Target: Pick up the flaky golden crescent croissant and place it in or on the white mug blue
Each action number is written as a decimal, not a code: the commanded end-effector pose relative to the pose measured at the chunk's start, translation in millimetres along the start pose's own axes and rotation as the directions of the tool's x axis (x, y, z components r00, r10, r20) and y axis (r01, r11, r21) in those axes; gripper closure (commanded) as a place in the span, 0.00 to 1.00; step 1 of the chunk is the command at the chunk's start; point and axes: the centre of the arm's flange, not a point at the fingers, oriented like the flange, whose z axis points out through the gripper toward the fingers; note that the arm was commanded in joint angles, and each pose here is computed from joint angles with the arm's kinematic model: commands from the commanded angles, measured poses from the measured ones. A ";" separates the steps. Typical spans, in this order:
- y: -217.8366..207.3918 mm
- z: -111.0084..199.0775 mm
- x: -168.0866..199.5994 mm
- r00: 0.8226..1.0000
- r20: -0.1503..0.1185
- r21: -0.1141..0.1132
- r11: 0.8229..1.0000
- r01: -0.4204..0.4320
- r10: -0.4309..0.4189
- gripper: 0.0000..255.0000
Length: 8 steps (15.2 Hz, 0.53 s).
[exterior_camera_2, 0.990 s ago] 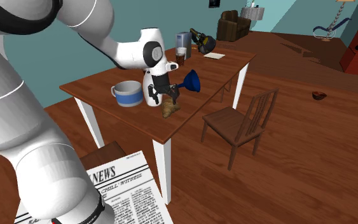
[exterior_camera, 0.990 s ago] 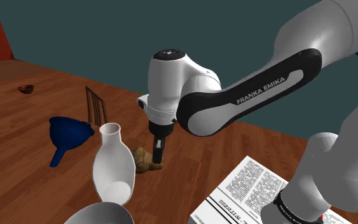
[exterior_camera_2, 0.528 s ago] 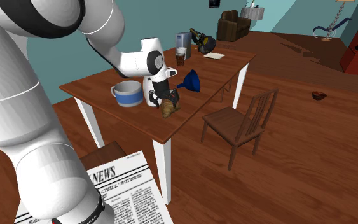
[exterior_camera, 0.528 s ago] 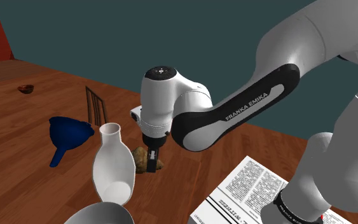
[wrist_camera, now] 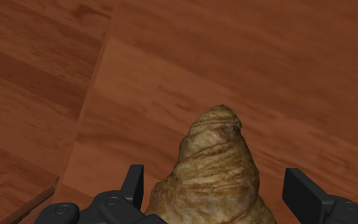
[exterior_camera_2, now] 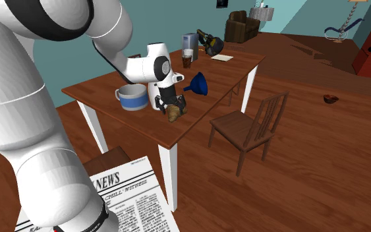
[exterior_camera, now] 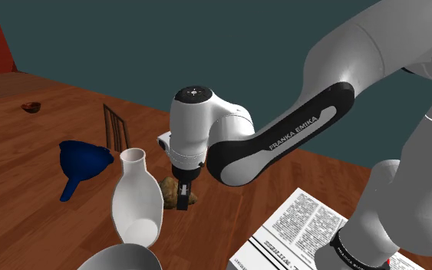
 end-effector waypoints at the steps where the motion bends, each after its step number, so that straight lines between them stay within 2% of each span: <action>1: 0.0 0.0 0.0 1.000 0.000 0.000 1.000 0.000 0.000 0.00; 2: 0.0 0.0 0.0 1.000 0.000 0.000 1.000 0.000 0.000 1.00; 8: 0.1 -0.1 0.2 1.000 0.000 0.000 1.000 0.000 0.000 1.00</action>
